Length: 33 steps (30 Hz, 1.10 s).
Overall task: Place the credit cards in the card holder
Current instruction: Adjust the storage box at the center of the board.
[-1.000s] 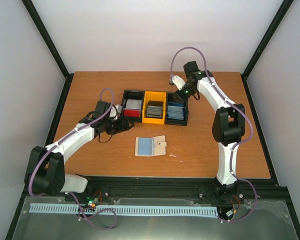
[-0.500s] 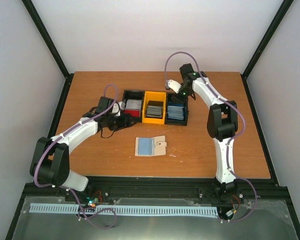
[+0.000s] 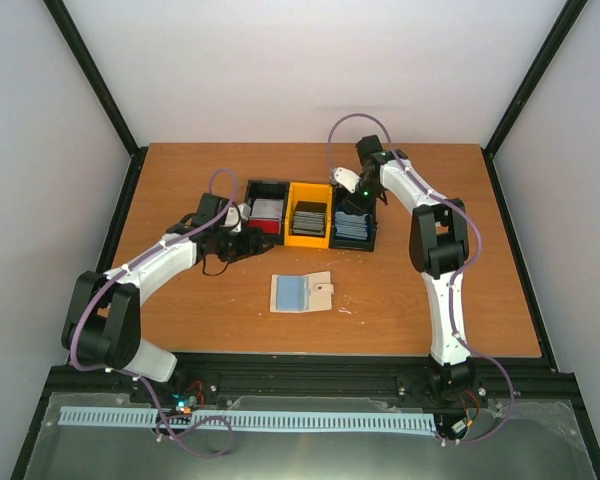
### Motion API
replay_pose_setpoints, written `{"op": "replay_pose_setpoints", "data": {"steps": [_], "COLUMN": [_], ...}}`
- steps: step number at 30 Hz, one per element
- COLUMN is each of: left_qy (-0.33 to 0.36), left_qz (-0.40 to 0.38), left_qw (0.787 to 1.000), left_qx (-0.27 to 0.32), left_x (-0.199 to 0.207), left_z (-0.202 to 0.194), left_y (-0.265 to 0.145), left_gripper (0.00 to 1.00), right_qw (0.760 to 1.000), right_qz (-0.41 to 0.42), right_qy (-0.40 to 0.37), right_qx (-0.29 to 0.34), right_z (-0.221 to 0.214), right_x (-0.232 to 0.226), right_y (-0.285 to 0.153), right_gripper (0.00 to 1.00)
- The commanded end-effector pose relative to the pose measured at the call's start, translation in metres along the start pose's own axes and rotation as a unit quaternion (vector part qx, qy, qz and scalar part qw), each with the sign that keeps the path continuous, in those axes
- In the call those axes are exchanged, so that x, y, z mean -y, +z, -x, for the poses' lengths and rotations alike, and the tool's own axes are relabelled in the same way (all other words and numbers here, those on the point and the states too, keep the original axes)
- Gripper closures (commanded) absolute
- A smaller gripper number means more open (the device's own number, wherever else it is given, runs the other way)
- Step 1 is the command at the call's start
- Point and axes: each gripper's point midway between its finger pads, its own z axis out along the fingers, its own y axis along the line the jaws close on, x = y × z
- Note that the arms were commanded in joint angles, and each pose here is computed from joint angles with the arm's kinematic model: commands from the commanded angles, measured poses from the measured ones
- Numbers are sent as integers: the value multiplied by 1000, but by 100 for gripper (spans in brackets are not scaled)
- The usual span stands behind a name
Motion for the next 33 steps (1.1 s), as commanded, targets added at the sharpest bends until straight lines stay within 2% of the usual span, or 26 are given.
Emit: {"op": "replay_pose_setpoints", "data": {"steps": [1, 16, 30, 33], "left_qy": [13, 12, 11, 0], "left_qz": [-5, 3, 8, 34], "left_qw": [1000, 1000, 1000, 999], "left_qx": [18, 18, 19, 35], "left_x": [8, 4, 2, -5], "left_z": [16, 17, 18, 24], "left_y": [-6, -3, -1, -4], "left_gripper": [30, 30, 30, 30], "right_qw": [1000, 999, 998, 997], "right_qz": [10, -43, -66, -66], "right_qy": [-3, 7, 9, 11], "right_qx": [2, -9, 23, 29], "right_z": [-1, -3, 15, 18], "right_x": [-1, 21, 31, 31], "right_y": [4, 11, -3, -5], "right_gripper": [52, 54, 59, 61]}}
